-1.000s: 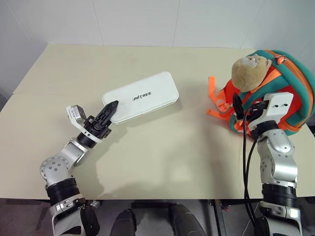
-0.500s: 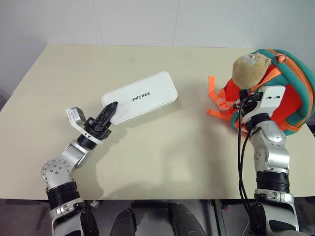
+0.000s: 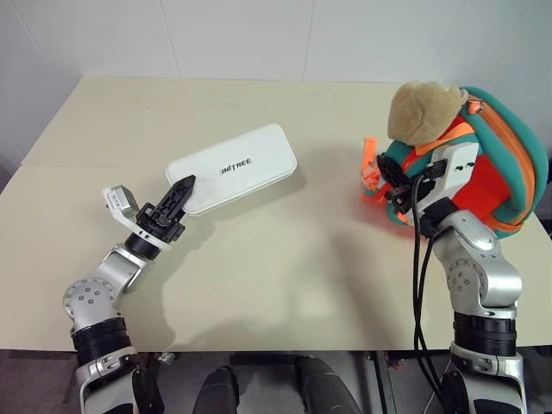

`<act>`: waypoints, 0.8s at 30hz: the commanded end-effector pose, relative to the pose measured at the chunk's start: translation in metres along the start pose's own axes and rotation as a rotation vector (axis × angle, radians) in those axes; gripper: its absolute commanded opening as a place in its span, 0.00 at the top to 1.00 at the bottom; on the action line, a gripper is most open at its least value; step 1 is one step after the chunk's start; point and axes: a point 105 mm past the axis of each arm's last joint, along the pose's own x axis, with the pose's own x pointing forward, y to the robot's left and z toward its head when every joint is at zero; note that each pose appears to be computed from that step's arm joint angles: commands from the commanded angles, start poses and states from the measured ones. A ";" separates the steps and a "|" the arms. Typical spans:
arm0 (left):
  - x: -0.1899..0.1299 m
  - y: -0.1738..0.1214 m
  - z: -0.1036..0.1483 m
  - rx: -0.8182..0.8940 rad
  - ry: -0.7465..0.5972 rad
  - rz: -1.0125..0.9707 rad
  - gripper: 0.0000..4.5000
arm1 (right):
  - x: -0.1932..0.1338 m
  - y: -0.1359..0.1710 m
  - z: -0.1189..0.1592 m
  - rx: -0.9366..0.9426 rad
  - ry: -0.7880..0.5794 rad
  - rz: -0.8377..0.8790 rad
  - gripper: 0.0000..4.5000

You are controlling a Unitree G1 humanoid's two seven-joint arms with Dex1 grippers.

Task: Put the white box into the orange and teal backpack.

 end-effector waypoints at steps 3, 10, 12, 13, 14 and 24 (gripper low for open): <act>0.007 -0.012 0.014 0.050 -0.014 -0.057 0.70 | -0.005 0.049 0.033 -0.007 -0.067 0.246 1.00; 0.006 -0.014 0.028 0.088 -0.006 -0.056 0.70 | -0.020 0.101 0.050 0.010 -0.054 0.537 1.00; 0.006 -0.016 0.034 0.108 0.001 -0.055 0.70 | -0.028 0.115 0.055 0.005 -0.035 0.648 1.00; 0.006 -0.016 0.036 0.113 0.003 -0.055 0.70 | -0.031 0.120 0.056 0.003 -0.024 0.684 1.00; 0.006 -0.017 0.038 0.121 0.008 -0.056 0.70 | -0.036 0.124 0.057 -0.002 -0.007 0.728 1.00; 0.001 -0.025 0.059 0.206 0.055 -0.041 0.70 | -0.068 0.136 0.066 -0.071 0.051 1.006 1.00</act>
